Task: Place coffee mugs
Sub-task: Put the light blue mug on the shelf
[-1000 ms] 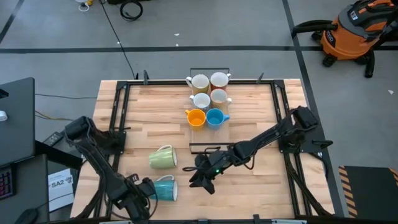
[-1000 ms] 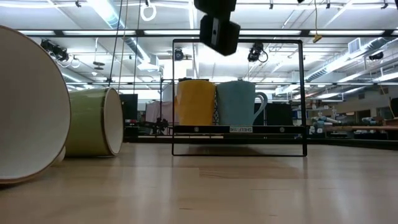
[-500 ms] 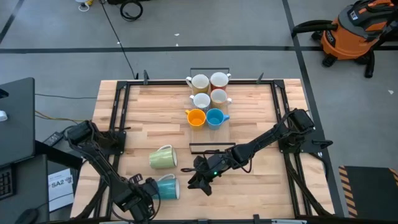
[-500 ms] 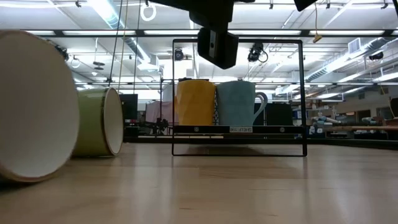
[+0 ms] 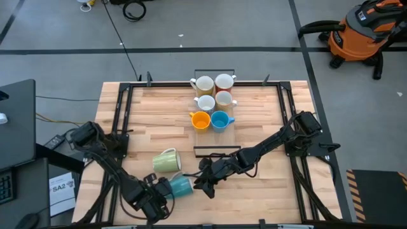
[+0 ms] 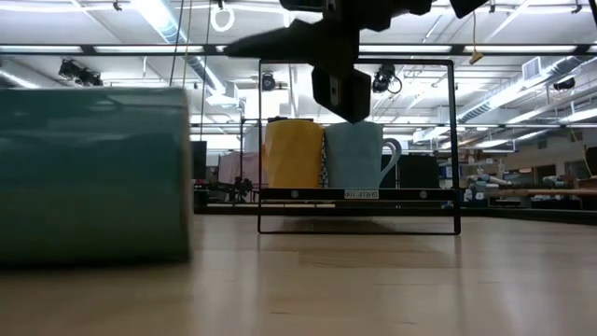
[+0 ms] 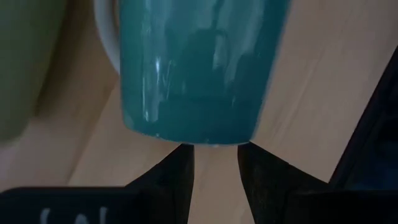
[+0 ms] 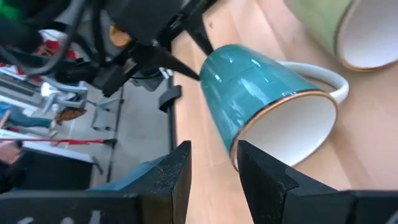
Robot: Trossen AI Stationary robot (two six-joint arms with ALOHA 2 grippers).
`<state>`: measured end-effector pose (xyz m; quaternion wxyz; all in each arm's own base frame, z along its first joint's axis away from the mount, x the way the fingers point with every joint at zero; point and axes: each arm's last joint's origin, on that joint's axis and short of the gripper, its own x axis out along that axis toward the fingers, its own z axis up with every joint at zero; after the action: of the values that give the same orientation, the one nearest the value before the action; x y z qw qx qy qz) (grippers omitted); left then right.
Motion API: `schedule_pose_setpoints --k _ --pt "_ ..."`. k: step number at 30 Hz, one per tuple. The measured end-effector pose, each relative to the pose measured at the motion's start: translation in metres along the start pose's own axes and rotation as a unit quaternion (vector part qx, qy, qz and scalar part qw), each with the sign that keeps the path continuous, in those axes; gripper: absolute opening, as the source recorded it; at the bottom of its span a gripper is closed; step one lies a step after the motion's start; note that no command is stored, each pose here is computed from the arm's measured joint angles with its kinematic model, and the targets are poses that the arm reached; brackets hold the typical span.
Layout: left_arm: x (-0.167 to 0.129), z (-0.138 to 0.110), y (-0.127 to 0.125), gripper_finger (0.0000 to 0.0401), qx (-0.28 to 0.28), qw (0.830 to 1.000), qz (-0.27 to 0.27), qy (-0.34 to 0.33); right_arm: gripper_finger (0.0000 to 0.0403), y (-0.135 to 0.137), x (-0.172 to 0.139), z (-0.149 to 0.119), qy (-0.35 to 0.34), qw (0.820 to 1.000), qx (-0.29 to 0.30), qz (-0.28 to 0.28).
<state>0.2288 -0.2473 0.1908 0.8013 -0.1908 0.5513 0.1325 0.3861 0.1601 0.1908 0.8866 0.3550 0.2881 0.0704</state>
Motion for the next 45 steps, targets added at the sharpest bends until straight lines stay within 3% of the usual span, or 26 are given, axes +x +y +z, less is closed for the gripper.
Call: schedule_pose_setpoints --k 12,31,37,45 --pt "0.007 0.031 0.003 0.0130 0.043 0.998 -0.016 -0.033 0.0134 -0.010 -0.001 -0.006 0.009 0.997 -0.004 -0.074" --pt "0.008 0.038 0.003 0.0130 0.047 0.997 -0.015 -0.057 0.0134 -0.015 -0.003 -0.008 0.011 0.994 0.008 -0.110" --pt "0.008 0.037 0.003 0.0130 0.047 0.997 -0.018 -0.049 0.0134 -0.016 -0.002 -0.011 0.019 0.993 0.006 -0.113" --pt "0.008 0.037 0.003 0.0130 0.047 0.998 -0.018 -0.049 0.0134 -0.008 -0.003 -0.008 0.028 0.997 0.009 -0.066"
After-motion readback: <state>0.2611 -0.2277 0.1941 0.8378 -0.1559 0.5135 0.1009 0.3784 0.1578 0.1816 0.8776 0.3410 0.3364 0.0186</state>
